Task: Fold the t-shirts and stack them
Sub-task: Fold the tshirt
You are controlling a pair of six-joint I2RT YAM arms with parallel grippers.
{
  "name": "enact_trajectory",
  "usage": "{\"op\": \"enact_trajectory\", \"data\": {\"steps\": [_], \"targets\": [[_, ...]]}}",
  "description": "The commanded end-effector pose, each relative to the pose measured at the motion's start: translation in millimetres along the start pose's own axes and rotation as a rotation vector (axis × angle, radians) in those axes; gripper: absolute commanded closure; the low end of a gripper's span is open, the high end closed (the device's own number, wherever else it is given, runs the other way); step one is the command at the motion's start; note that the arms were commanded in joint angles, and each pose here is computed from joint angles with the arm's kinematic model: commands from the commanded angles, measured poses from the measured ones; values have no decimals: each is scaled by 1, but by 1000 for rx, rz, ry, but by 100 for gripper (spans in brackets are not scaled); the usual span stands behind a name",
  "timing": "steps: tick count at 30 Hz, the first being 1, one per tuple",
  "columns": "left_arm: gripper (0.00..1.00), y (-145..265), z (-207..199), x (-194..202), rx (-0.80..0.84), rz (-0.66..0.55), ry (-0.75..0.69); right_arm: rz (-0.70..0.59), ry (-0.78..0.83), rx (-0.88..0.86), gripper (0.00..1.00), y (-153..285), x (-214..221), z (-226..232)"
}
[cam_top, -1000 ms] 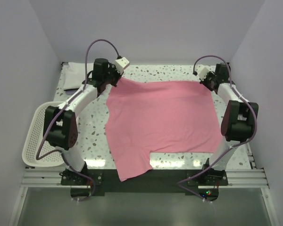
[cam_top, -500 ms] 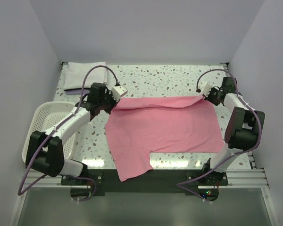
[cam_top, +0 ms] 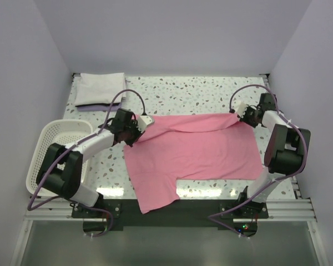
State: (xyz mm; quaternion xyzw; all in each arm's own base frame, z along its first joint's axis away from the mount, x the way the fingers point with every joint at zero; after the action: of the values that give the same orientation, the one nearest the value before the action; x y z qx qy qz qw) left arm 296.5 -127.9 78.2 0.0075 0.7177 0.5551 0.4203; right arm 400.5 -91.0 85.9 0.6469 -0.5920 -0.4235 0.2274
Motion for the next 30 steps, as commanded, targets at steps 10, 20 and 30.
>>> {"op": "enact_trajectory", "data": {"steps": [10, 20, 30], "targets": [[100, 36, 6, -41, -18, -107, -94, -2, 28, 33, 100, 18, 5, -29], [61, 21, -24, -14, 193, 20, -225, 78, 134, -74, 57, 13, 20, 17], [50, -2, -15, -86, 187, -65, -61, 52, -76, -168, 32, 44, 4, -9]]}}
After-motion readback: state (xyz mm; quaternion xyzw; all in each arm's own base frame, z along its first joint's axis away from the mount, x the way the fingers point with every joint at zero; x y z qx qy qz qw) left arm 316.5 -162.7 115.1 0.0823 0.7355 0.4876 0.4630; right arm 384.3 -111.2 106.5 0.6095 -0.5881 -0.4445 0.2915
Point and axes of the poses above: each gripper's point midway between its finger pads, its own y axis back along the fingers, its own z axis along the line the jaws close on, x = y × z, the point moved 4 cm from there along y, back along the fingers, and after that the axes turned 14 degrees about y, right-handed, at the moved point
